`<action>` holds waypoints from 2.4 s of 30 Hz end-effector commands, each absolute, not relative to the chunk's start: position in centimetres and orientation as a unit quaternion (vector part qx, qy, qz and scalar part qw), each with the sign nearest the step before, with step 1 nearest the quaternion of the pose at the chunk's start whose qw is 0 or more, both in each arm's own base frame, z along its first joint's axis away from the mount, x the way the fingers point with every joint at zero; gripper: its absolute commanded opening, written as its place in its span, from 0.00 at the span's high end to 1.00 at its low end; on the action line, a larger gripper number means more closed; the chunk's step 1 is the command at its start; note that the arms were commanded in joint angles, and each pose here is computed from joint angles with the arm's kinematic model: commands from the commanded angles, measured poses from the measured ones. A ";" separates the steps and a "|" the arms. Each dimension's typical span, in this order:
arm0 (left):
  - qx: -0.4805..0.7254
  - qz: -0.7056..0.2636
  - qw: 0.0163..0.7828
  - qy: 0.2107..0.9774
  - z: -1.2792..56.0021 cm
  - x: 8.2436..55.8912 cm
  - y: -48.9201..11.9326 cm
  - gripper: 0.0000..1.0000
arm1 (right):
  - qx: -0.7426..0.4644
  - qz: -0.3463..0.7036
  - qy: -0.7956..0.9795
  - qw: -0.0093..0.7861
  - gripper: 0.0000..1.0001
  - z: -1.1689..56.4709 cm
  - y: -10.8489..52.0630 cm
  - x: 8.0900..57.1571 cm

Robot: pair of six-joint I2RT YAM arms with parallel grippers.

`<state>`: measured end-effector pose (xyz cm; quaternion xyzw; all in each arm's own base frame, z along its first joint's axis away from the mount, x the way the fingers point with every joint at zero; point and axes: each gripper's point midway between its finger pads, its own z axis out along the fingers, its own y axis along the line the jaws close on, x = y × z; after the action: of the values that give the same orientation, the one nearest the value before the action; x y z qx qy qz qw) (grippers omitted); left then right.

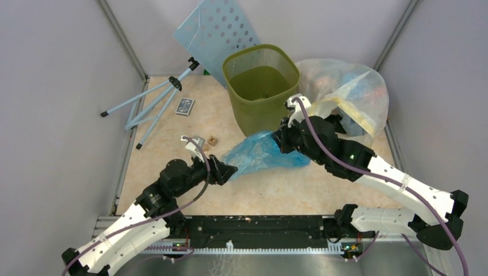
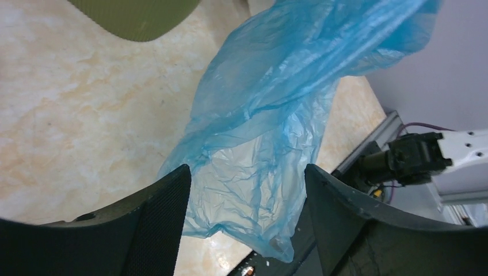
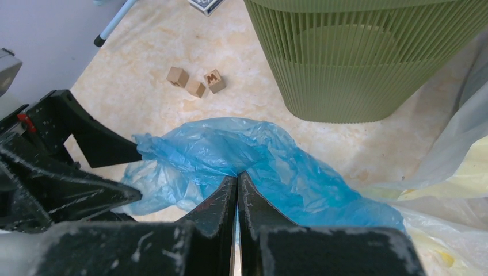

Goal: Put the trash bags into the trash bin

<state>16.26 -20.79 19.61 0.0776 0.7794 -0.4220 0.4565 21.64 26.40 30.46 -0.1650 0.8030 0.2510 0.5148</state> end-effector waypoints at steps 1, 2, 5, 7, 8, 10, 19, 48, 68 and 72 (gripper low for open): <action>0.005 -0.372 0.480 0.795 18.9 18.8 -19.2 0.23 | -0.166 0.280 0.784 0.528 1.00 33.3 26.1 21.1; -0.017 -0.358 0.478 0.802 18.3 19.2 -18.7 0.22 | -0.165 0.279 0.785 0.528 1.00 33.3 26.1 21.1; -0.074 -0.314 0.471 0.821 16.5 20.0 -16.9 0.15 | -0.162 0.269 0.789 0.528 1.00 33.0 25.5 21.2; -0.088 -0.291 0.463 0.833 15.2 20.1 -16.3 0.15 | -0.158 0.261 0.792 0.529 1.00 32.8 25.0 21.3; -0.091 -0.281 0.456 0.839 14.5 20.1 -16.1 0.14 | -0.153 0.257 0.792 0.532 1.00 32.9 24.7 21.3; -0.115 -0.252 0.439 0.855 12.8 20.0 -15.3 0.11 | -0.146 0.253 0.791 0.537 1.00 33.1 24.1 21.4; -0.149 -0.189 0.422 0.874 9.8 20.3 -13.6 0.07 | -0.128 0.241 0.789 0.550 1.00 33.8 22.4 21.6; -0.051 -0.226 0.525 0.819 21.0 25.9 -17.9 0.02 | -0.183 0.268 0.782 0.532 1.00 32.0 23.1 20.0; -0.037 -0.333 0.519 0.786 21.3 28.1 -18.0 1.00 | -0.250 0.288 0.782 0.493 0.42 30.2 24.1 18.0; 0.017 -0.378 0.515 0.769 24.1 26.9 -19.8 1.00 | -0.319 0.314 0.772 0.451 0.25 29.3 26.3 16.6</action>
<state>27.26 -17.30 17.68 -0.0565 0.8226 -0.3060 0.4760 17.84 24.38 29.45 -0.2549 0.7891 0.2838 0.4815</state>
